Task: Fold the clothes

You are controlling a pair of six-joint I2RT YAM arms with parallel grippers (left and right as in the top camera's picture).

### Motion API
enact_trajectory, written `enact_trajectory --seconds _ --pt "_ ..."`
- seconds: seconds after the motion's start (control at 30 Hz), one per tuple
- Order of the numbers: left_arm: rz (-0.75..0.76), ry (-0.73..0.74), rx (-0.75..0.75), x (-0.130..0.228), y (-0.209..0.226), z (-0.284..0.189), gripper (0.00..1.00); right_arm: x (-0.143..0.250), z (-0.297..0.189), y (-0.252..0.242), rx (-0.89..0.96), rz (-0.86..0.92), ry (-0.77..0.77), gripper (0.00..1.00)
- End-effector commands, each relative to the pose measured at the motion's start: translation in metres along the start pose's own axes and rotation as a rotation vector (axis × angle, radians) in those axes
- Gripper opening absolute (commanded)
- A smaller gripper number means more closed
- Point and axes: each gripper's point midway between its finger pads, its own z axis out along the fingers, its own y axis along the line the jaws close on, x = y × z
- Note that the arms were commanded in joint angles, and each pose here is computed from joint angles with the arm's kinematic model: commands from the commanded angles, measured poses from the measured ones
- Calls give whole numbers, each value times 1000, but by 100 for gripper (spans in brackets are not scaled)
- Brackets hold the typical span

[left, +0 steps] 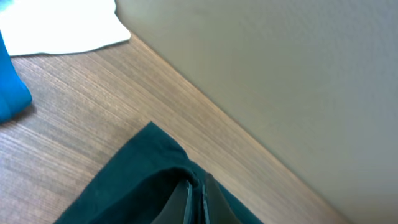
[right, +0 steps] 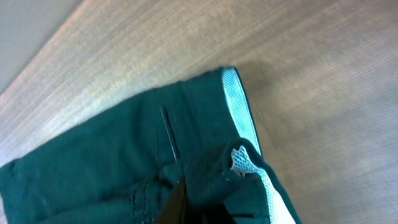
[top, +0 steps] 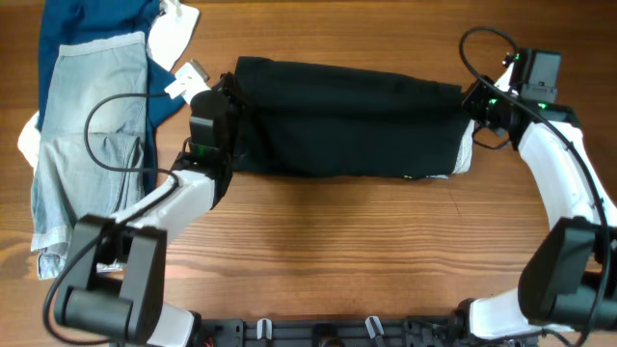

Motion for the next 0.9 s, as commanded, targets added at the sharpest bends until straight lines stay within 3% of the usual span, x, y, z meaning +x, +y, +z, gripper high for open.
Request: enact_trajectory --seconds 0.0,0.17,0.73,0.77,0.8,0.83,0.87 --pt "10 -147 -80 -20 22 12 4 -4 22 6 2 -60 -28 4" --pt "-1 -178 -58 -22 18 30 4 -8 45 14 5 -29 -75 4" --pt "-19 -221 -36 -41 5 52 4 -29 56 10 30 -5 -177 4" --pt "-18 -217 -35 -39 5 55 13 -30 56 9 38 6 -187 4" --pt "-18 -214 -33 -38 5 56 46 -32 55 8 45 6 -197 20" --pt "-18 -213 -34 -38 5 56 89 -34 55 9 42 5 -205 56" --pt "-17 -213 -34 -38 5 56 100 -37 54 10 36 4 -215 86"
